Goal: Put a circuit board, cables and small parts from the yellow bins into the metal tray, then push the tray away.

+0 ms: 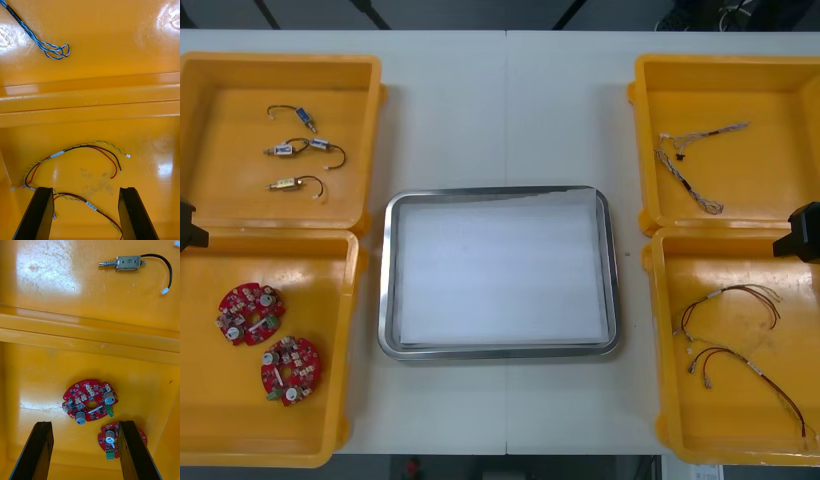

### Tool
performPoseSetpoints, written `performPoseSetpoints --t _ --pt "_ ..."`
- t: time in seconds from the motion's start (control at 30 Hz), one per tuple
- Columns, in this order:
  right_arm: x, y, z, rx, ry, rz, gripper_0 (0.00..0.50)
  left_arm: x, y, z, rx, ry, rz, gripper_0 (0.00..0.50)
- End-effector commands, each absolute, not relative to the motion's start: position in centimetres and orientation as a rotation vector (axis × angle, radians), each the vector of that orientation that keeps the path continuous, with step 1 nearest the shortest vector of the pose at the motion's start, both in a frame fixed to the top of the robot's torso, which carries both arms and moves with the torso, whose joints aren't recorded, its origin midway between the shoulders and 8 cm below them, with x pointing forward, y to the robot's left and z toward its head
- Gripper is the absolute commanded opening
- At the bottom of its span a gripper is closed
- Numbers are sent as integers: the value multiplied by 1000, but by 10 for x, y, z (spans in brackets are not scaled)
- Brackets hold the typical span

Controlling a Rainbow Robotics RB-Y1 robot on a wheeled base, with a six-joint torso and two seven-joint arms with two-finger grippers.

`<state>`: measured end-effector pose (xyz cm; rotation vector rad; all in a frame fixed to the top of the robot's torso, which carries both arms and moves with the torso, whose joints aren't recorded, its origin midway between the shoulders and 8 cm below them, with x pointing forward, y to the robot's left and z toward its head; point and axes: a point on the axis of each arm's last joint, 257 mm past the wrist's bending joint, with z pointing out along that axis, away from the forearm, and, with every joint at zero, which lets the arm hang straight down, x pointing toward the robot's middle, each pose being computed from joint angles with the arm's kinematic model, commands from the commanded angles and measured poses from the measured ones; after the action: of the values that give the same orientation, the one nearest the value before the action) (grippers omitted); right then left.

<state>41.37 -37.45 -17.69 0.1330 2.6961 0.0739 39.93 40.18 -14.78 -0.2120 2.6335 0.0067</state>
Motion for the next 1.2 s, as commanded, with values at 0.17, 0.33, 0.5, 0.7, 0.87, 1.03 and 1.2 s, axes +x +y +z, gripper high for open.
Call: performPoseSetpoints --t 0.17,0.33,0.5,0.7,0.87,1.03,1.2 --pt "415 -380 -171 152 2676 69 500 405 412 -129 -51 2614 115 500" --pt "415 -380 -171 152 2676 69 500 405 412 -129 -51 2614 115 500" --pt "415 -380 -171 152 2676 69 500 405 412 -129 -51 2614 115 500" --pt "415 -380 -171 152 2676 69 500 405 412 -129 -51 2614 115 500" --pt "415 -380 -171 152 2676 69 500 405 412 -129 -51 2614 115 500" --pt "415 -380 -171 152 2676 69 500 405 412 -129 -51 2614 115 500" --pt "415 -380 -171 152 2676 69 500 405 412 -129 -51 2614 115 500"
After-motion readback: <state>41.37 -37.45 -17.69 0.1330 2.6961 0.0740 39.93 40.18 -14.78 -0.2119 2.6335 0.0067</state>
